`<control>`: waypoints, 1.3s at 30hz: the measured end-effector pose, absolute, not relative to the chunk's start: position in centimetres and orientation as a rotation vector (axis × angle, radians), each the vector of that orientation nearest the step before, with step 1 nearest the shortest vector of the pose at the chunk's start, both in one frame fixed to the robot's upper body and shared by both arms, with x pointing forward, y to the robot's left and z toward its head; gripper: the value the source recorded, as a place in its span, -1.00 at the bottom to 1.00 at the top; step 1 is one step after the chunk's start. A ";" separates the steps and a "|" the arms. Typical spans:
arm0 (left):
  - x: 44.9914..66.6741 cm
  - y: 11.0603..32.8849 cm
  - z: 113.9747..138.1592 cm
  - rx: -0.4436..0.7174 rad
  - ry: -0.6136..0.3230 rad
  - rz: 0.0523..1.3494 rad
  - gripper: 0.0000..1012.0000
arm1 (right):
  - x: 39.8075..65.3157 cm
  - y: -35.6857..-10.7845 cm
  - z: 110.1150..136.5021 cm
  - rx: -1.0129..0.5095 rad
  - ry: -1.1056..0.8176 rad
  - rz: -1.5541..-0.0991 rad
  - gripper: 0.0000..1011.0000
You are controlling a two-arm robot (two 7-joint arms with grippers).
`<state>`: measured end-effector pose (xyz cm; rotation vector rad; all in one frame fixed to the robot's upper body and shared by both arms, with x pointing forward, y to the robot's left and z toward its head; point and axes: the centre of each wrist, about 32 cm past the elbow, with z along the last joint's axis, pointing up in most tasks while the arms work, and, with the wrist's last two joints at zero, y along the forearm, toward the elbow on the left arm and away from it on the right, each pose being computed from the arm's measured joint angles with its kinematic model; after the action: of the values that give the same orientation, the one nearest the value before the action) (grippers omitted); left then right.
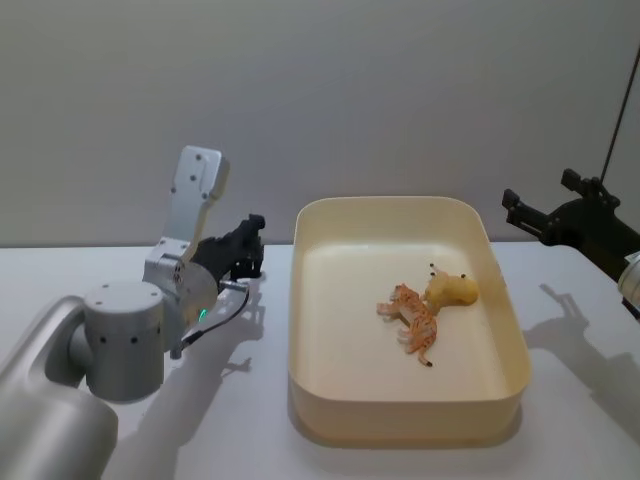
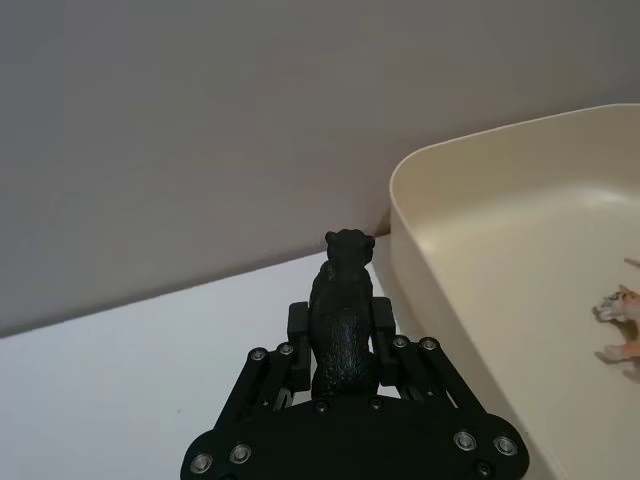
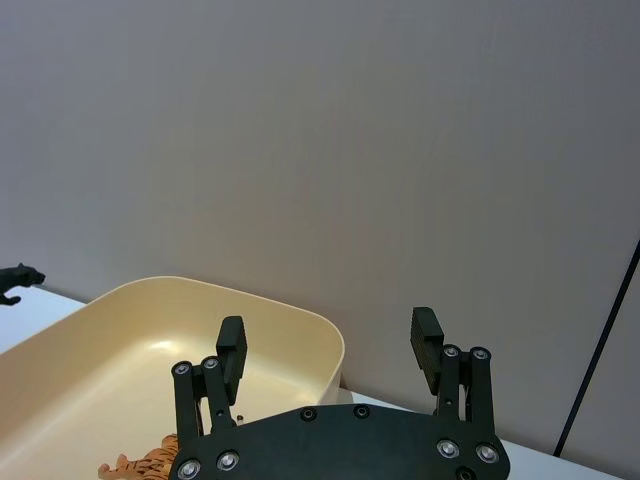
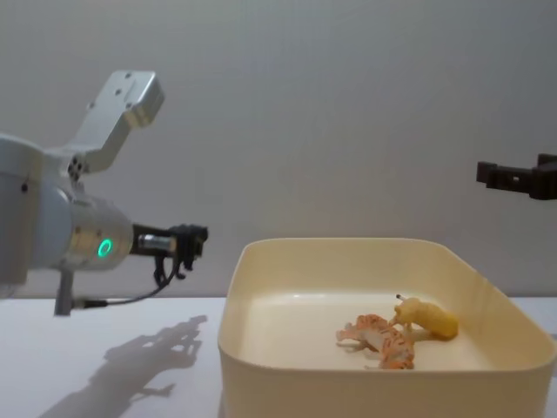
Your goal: Pick up the toy alternately with two hands and place it into the central storage box.
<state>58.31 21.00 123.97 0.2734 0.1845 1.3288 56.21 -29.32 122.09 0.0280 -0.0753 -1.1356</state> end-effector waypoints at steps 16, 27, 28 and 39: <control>59.3 20.2 128.8 0.368 0.000 1.103 -0.37 | 56.2 -29.3 122.1 0.028 -0.075 -1.136 0.98; 60.5 19.0 130.9 0.436 -0.096 0.943 -0.37 | 56.2 -29.3 122.1 0.028 -0.075 -1.136 0.98; 60.7 18.8 131.0 0.442 -0.101 0.932 -0.37 | 56.2 -29.3 122.1 0.028 -0.075 -1.136 0.98; 62.0 17.5 131.6 0.501 -0.142 0.815 0.08 | 56.2 -29.3 122.1 0.028 -0.075 -1.136 0.98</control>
<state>62.00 17.52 131.65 0.5015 -0.1419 0.8147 56.21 -29.32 122.09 0.0280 -0.0754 -1.1355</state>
